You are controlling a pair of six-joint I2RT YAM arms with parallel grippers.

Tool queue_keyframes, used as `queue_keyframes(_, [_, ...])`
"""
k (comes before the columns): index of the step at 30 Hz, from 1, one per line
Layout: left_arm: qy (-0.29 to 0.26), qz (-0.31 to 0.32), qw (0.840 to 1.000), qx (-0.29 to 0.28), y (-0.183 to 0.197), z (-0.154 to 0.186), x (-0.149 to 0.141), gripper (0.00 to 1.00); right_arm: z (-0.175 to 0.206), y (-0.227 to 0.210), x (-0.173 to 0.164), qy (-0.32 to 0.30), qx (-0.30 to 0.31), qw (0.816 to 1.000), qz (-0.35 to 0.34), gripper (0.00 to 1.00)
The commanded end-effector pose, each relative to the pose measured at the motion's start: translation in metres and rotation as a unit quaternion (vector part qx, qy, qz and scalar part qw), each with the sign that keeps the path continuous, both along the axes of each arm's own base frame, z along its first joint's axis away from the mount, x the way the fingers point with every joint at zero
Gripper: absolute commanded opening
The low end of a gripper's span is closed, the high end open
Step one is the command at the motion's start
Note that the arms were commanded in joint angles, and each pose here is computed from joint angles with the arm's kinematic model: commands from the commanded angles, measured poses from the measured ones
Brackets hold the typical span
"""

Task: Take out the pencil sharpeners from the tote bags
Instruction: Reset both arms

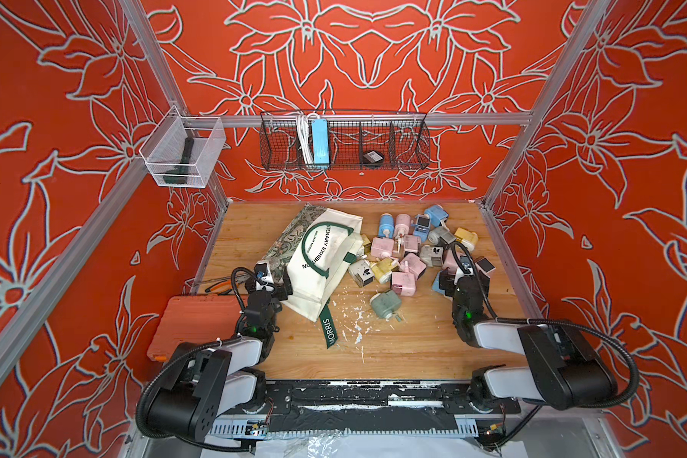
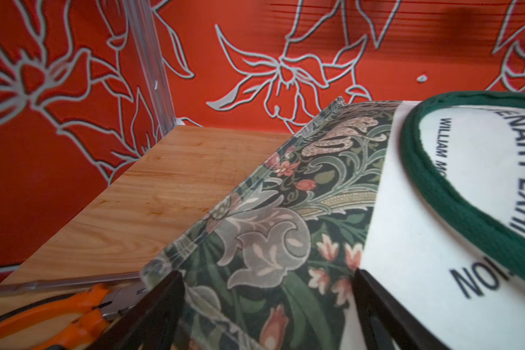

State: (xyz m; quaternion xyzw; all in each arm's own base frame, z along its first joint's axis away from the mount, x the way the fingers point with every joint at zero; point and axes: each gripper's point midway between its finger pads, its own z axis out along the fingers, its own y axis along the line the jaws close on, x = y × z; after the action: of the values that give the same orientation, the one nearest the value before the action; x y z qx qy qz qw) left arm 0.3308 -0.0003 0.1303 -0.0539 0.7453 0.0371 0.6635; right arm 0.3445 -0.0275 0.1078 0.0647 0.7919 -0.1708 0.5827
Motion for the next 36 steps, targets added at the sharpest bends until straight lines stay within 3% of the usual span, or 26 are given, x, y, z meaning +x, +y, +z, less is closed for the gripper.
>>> queue_keyframes(1, [-0.019,-0.051,0.998,0.025,-0.015,-0.003,0.001,0.88,-0.002,0.006,0.009,-0.021,0.034,0.999,0.027,0.99])
queue_keyframes(2, [-0.005,-0.047,0.999,0.021,-0.014,-0.008,0.003,0.88,0.000,0.005,0.012,-0.037,0.027,0.999,0.026,0.99])
queue_keyframes(4, [0.007,-0.053,0.998,0.018,-0.015,-0.009,0.006,0.88,-0.009,0.004,0.012,0.011,0.037,0.999,0.020,0.99])
queue_keyframes(6, [0.009,-0.056,0.998,0.016,-0.015,-0.011,0.008,0.88,-0.009,-0.001,0.023,0.009,0.048,0.999,0.020,0.99])
queue_keyframes(8, [0.020,-0.058,0.998,0.000,-0.010,-0.014,0.015,0.97,-0.014,-0.001,0.022,0.036,0.056,0.998,0.018,0.99])
queue_keyframes(10, [0.025,-0.058,0.998,-0.006,-0.008,-0.015,0.016,0.97,-0.010,-0.002,0.025,0.016,0.055,0.998,0.021,0.99])
queue_keyframes(36, [0.024,-0.057,0.998,-0.006,-0.007,-0.015,0.015,0.97,-0.011,-0.002,0.023,0.028,0.056,0.998,0.023,0.99])
